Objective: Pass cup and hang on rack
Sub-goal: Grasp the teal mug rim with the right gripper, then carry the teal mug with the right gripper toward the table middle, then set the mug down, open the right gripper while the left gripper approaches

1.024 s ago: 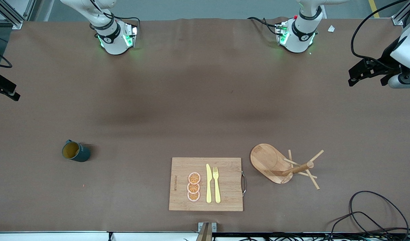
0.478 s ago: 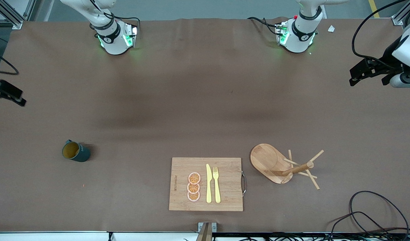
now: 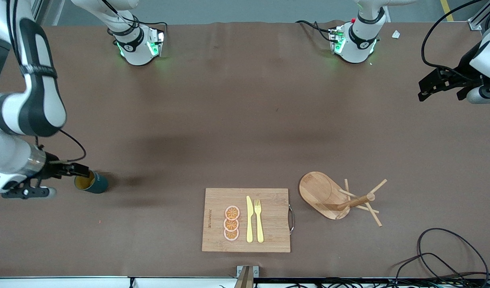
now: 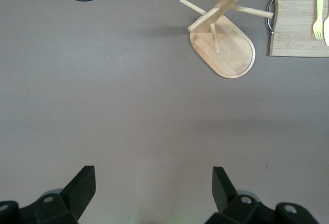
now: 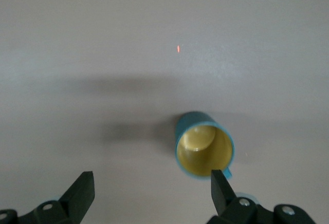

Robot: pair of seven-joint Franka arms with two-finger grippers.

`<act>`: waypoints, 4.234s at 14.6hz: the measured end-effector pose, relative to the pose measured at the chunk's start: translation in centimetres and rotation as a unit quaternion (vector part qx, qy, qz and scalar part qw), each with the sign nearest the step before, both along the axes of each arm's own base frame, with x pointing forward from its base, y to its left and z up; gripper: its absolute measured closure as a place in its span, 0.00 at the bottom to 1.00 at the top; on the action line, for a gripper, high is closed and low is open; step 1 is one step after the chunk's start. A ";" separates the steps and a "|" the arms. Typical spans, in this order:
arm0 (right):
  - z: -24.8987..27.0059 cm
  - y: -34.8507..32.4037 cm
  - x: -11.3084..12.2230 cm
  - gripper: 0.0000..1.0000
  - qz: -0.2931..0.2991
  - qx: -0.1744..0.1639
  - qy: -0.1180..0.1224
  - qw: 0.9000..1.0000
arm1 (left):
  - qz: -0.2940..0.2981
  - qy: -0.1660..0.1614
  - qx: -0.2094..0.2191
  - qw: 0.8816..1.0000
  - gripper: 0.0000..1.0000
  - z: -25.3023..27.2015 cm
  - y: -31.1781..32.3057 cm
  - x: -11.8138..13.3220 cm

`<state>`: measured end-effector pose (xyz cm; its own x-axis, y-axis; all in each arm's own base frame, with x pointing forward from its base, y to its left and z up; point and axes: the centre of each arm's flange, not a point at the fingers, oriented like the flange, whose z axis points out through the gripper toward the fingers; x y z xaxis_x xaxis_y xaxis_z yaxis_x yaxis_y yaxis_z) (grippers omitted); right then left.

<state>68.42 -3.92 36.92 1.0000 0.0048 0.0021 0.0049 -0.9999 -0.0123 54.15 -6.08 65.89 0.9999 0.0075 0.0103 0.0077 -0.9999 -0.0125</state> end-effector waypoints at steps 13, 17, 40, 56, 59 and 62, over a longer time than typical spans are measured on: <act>-12.0 -2.3 0.3 0.72 -0.008 0.004 0.044 0.999 | -0.001 0.013 0.000 1.000 0.00 -1.4 -0.1 0.9; -11.5 -2.2 0.6 0.96 -0.006 0.003 0.041 0.999 | -0.001 0.018 0.000 1.000 0.00 -2.2 0.0 1.4; -9.7 66.5 -16.1 0.92 -0.124 0.216 -0.056 0.967 | -0.008 0.006 -0.003 1.000 0.00 -2.5 -0.9 2.1; 10.1 44.1 -2.1 0.00 -0.082 0.096 -0.090 0.988 | -0.047 0.022 -0.007 0.999 0.00 -8.2 -13.6 3.4; 11.5 30.4 2.5 0.00 -0.044 0.058 -0.059 0.996 | -0.005 0.026 -0.007 1.000 0.00 -12.2 -20.7 3.1; 11.7 20.7 4.5 0.00 -0.070 0.032 -0.051 0.996 | 0.051 0.011 0.006 0.999 0.00 -17.1 -28.5 2.0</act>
